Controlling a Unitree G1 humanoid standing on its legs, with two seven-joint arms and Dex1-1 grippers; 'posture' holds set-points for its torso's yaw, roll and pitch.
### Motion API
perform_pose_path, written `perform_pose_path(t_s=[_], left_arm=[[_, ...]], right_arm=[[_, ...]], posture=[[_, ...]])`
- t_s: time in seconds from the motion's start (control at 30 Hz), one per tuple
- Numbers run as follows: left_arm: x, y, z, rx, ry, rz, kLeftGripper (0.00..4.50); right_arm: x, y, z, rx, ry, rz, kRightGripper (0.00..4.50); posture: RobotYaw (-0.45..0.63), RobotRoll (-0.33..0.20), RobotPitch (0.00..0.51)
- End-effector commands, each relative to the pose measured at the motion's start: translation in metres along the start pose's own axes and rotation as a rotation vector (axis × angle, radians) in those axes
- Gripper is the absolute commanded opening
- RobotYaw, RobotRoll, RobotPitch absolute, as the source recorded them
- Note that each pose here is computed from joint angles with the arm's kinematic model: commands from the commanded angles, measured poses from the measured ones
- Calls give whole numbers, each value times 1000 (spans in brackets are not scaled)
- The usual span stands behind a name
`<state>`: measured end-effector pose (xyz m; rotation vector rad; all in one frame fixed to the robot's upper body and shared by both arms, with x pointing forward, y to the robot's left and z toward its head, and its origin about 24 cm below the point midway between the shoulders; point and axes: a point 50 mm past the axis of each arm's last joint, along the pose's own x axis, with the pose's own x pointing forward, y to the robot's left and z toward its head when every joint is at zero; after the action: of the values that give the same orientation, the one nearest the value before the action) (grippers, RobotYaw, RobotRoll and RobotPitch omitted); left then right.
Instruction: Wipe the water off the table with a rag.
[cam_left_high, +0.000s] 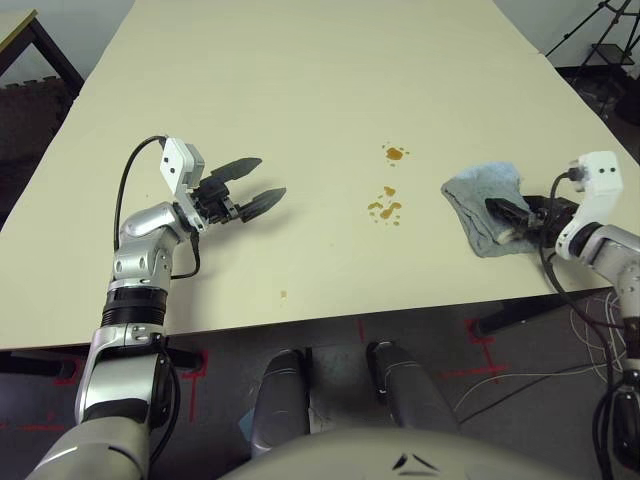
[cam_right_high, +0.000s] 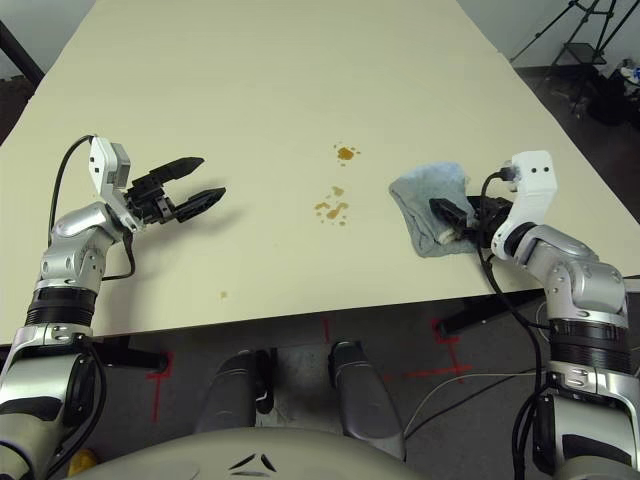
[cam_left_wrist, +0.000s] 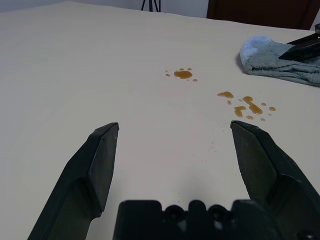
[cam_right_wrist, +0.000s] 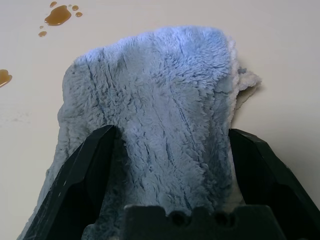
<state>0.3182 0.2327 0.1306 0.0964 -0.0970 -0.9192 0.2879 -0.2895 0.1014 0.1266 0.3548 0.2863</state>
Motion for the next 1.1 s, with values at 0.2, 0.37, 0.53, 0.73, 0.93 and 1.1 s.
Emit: perform_pose_path(t_s=[0.2,0.37,0.53,0.73,0.93,1.1], left_arm=[[-3,0,1,18,25,-5,4500],[-5,1,3,25,27,-2,4500],[-6,2,4,33,27,4,4500],[-5,4,4,38,29,7,4500],[-3,4,4,41,26,9,4500],[0,4,3,47,22,7,4500]], right_arm=[[7,6,-25,21,100,27,3926],[7,8,-24,-21,103,49,2086],[10,11,-18,-18,61,67,306],[17,19,9,121,-74,94,197],[33,31,39,241,-205,82,195],[53,38,53,297,-260,36,195]], posture=[[-149,0,164],[-141,0,169],[-137,0,166],[-138,0,160],[-138,0,148],[-138,0,136]])
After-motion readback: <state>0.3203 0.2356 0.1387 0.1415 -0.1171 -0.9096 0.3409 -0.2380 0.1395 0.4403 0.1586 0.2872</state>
